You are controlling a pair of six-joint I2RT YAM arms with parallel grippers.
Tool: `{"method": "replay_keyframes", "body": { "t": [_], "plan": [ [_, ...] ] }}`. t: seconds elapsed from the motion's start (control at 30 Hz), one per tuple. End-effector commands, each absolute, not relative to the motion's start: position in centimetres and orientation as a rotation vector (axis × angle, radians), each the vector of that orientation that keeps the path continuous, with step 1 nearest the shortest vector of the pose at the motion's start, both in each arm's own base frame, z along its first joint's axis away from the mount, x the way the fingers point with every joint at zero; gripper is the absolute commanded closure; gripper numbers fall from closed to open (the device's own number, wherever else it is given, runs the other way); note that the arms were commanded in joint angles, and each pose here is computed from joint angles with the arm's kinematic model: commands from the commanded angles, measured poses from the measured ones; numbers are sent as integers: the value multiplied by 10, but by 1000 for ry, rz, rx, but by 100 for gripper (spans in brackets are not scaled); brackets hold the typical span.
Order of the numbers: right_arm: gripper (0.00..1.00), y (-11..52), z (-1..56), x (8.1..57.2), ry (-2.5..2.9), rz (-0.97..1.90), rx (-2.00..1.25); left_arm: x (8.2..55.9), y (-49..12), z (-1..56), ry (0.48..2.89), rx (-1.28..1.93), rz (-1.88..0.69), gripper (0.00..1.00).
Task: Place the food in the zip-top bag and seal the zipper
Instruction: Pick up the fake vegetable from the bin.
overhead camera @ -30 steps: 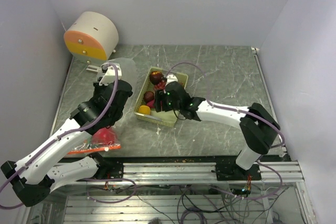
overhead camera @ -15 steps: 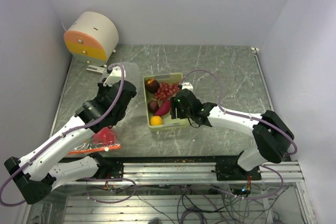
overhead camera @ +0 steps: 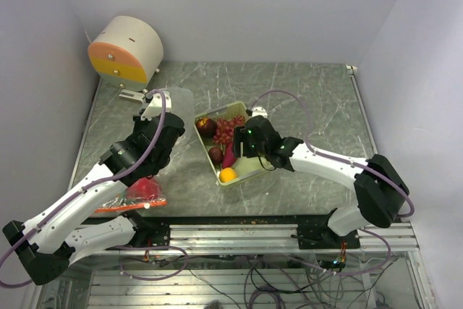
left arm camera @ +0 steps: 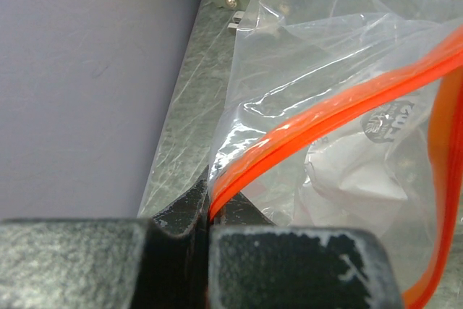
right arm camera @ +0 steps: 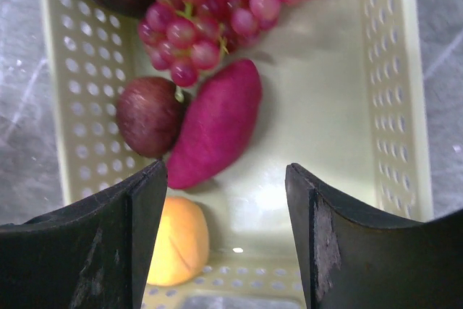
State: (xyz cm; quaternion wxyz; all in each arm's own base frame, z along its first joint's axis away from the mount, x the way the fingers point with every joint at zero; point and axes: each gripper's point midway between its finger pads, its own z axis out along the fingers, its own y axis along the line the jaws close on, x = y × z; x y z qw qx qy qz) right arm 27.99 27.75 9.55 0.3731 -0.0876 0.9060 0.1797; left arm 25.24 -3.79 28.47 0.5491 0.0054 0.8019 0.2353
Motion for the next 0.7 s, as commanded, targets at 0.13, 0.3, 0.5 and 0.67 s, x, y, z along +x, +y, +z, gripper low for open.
{"method": "replay_keyframes", "body": {
  "t": [0.13,0.3,0.5,0.67],
  "plan": [
    [34,319,76,300,2343,553,-256,256,-43,286,1897,17,528,93],
    [35,316,50,296,2416,513,-251,255,-41,288,1892,17,534,93],
    [37,300,34,295,2422,427,-239,258,-45,285,1893,26,514,93],
    [63,302,19,293,2440,427,-283,259,-47,283,1905,34,523,93]
  ]
}}
